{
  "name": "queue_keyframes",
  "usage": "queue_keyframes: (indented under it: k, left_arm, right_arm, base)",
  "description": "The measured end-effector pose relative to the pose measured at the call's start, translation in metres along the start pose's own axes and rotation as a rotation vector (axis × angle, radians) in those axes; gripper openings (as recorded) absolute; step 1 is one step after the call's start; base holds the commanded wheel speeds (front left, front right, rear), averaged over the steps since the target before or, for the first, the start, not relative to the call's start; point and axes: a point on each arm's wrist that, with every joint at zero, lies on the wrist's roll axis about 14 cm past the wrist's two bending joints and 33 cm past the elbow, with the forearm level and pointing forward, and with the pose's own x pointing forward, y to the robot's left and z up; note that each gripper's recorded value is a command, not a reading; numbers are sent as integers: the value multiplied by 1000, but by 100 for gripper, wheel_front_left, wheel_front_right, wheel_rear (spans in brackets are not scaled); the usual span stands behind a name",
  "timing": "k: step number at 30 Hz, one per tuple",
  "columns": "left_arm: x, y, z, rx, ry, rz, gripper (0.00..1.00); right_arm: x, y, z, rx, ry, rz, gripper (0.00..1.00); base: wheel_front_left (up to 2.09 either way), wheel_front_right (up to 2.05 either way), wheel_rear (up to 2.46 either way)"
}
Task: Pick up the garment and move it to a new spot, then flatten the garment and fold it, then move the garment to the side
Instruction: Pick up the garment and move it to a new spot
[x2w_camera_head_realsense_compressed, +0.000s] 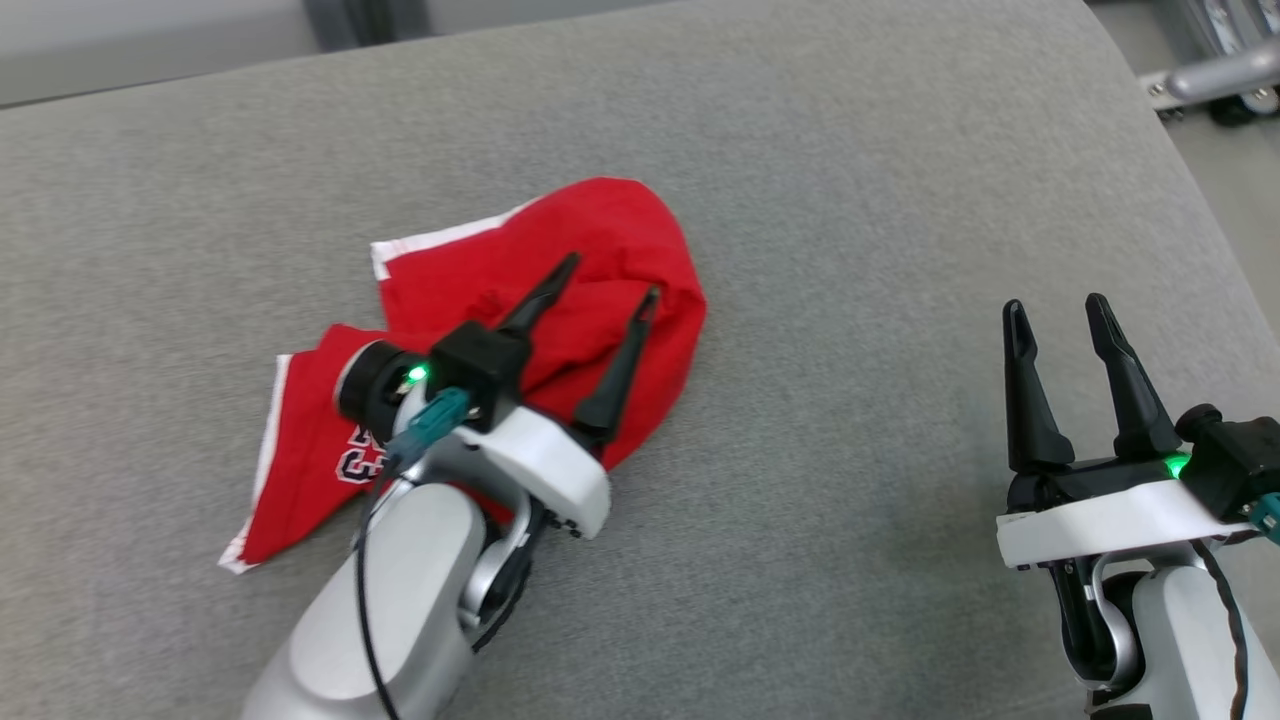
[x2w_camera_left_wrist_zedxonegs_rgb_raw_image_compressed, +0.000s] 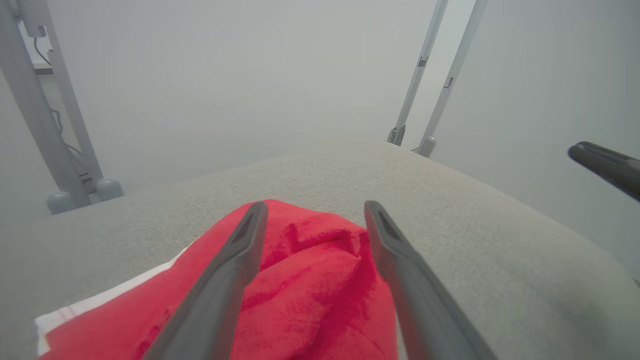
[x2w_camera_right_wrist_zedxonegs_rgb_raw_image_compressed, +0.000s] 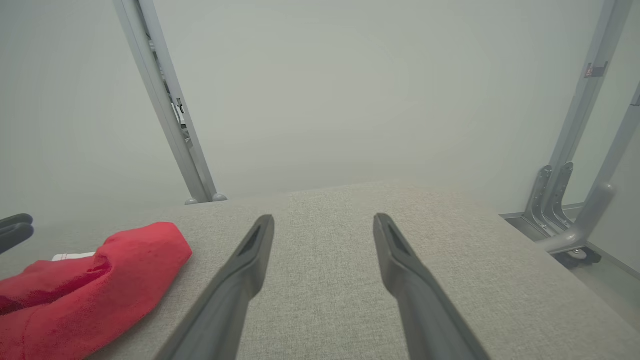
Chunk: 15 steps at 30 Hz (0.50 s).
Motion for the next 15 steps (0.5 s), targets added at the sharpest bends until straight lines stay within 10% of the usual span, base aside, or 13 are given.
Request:
queue_keyframes:
  k: [15]
  left_arm:
    - [-144, 159, 81, 124, -213, 619, 100]
  right_arm:
    - [14, 69, 14, 17, -27, 192, 100]
  base:
    - [0, 0, 0]
